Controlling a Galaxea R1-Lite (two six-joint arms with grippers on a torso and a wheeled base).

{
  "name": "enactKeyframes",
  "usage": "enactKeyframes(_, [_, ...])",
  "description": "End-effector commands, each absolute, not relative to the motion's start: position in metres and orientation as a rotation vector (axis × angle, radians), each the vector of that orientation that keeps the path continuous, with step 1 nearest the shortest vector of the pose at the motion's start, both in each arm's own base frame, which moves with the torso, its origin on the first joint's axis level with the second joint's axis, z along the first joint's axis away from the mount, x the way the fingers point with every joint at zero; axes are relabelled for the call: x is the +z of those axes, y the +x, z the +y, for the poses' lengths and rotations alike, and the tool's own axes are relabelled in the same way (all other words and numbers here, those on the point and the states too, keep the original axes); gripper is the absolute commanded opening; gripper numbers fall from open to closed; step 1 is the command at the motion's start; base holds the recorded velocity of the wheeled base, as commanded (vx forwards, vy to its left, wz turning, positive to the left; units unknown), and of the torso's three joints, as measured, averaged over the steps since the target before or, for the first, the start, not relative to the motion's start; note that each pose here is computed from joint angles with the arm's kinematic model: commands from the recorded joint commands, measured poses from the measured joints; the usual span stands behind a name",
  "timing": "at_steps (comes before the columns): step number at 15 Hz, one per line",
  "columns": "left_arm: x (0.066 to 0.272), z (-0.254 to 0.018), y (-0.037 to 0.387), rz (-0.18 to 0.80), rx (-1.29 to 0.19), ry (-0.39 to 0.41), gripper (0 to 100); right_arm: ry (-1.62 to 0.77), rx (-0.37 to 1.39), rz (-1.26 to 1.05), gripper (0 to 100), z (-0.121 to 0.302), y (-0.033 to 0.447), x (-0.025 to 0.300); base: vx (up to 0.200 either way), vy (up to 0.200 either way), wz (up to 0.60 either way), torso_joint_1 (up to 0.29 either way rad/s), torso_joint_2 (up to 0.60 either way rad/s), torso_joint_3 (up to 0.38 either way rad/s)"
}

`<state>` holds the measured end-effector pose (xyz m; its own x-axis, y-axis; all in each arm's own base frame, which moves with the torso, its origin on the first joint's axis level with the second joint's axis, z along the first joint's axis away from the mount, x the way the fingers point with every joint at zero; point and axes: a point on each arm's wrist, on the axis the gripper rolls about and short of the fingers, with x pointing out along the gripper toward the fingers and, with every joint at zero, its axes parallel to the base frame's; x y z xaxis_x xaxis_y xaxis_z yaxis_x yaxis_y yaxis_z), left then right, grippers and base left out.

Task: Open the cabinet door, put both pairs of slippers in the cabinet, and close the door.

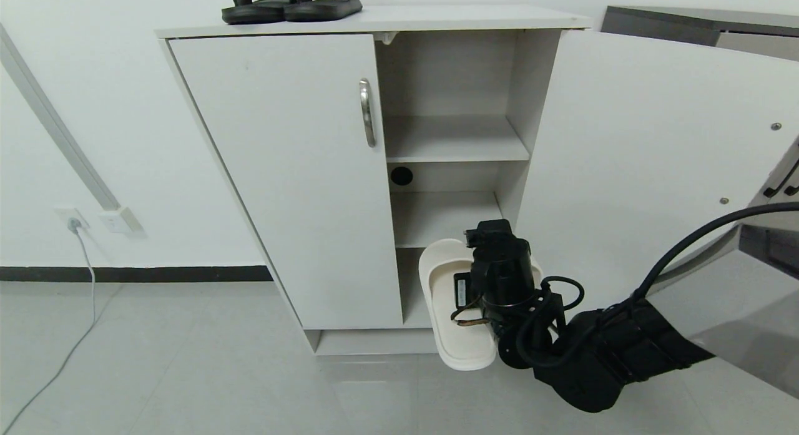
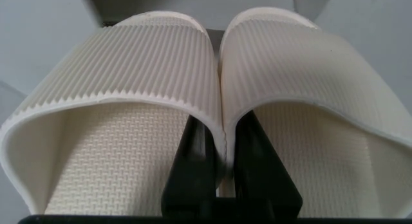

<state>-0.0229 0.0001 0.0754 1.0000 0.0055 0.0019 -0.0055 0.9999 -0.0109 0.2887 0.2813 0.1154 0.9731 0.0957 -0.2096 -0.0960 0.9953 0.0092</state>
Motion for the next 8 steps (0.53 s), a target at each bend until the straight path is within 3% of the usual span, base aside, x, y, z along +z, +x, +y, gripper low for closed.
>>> enactKeyframes(1, [0.075,0.0,-0.023,0.0,0.008,-0.012,0,-0.004,0.11,0.214,0,0.288,0.29,0.111,0.0,0.0,0.0,0.0,0.0,0.0])
enactKeyframes(5, [0.075,0.0,-0.023,0.0,0.006,-0.011,0,0.009,0.111,0.202,0,0.307,0.311,0.097,0.0,0.0,0.0,0.0,0.0,0.0])
enactKeyframes(8, [0.075,0.0,-0.023,0.0,0.006,-0.009,0,0.019,0.096,0.189,0,0.314,0.329,0.095,0.0,0.0,0.0,-0.002,0.0,-0.111])
